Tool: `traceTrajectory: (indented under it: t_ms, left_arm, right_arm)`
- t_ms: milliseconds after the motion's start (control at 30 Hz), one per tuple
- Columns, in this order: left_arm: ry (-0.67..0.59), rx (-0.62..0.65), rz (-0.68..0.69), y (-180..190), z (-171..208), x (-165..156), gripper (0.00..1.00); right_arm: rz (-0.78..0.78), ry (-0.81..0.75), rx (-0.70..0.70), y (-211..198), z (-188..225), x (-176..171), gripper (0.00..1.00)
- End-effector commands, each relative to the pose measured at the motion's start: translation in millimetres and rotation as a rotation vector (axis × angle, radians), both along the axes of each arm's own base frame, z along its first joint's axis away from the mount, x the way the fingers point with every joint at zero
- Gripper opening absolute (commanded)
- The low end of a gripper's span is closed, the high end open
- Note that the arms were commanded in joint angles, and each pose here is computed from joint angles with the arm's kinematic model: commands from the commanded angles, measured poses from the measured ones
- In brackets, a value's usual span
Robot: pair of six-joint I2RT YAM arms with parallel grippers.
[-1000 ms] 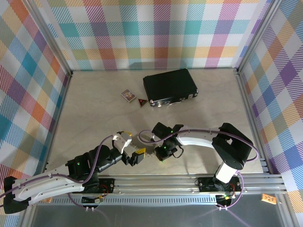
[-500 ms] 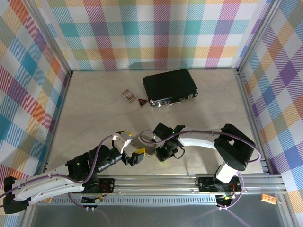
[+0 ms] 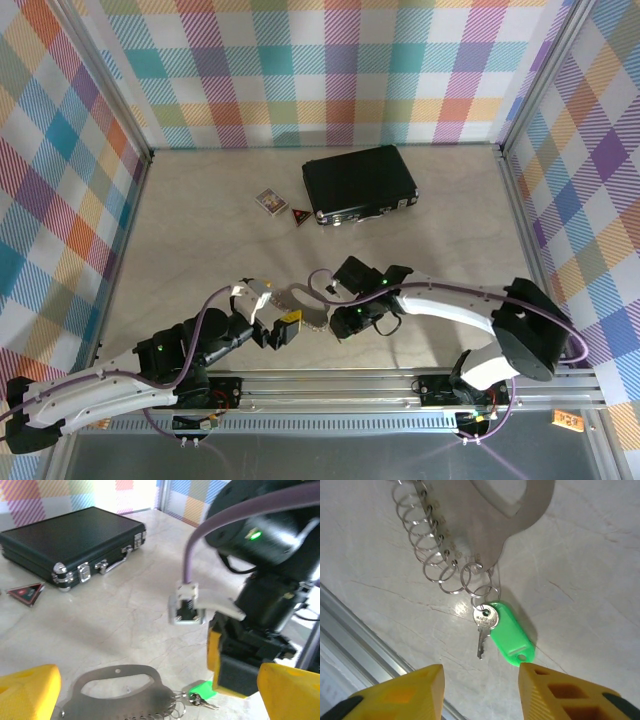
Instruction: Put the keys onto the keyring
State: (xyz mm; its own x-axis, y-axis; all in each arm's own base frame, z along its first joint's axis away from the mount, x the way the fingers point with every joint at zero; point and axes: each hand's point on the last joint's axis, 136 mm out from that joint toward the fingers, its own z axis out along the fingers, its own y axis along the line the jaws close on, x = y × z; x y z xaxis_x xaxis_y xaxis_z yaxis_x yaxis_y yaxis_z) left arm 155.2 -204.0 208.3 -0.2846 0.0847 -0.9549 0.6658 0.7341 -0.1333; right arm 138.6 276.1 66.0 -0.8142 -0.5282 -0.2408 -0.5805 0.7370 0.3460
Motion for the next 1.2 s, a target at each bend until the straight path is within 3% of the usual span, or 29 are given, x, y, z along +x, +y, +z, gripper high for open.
traceTrajectory:
  t_ms: [0, 200, 467, 667, 800, 933, 1167]
  left_arm:
    - [0.001, -0.007, 0.144, 22.8, 11.2, 13.3, 1.00]
    - [0.005, 0.026, 0.262, 39.3, 10.0, 24.0, 1.00]
    - [-0.110, 0.125, 0.546, 78.1, 12.7, 50.4, 1.00]
    - [-0.200, 0.108, 0.608, 86.9, 19.2, 67.3, 1.00]
    - [-0.196, 0.126, 0.706, 110.2, 20.2, 80.5, 1.00]
    - [-0.191, 0.130, 0.938, 153.3, 21.1, 89.6, 1.00]
    - [-0.180, 0.231, 1.031, 172.7, -6.8, 109.6, 1.00]
  right_arm:
    - [-0.009, -0.078, 0.002, -8.6, 12.7, 4.2, 0.47]
    - [-0.050, -0.275, 0.046, -22.5, 45.2, 24.0, 0.63]
    - [-0.165, -0.592, 0.045, -65.9, 94.5, 57.9, 0.99]
    - [-0.331, -0.851, 0.036, -113.8, 140.2, 79.7, 0.99]
    - [-0.492, -0.991, 0.053, -151.5, 157.3, 87.4, 0.99]
    - [-0.639, -1.121, 0.044, -185.0, 167.2, 93.6, 0.99]
    - [-0.754, -1.218, -0.044, -218.0, 156.3, 108.2, 0.99]
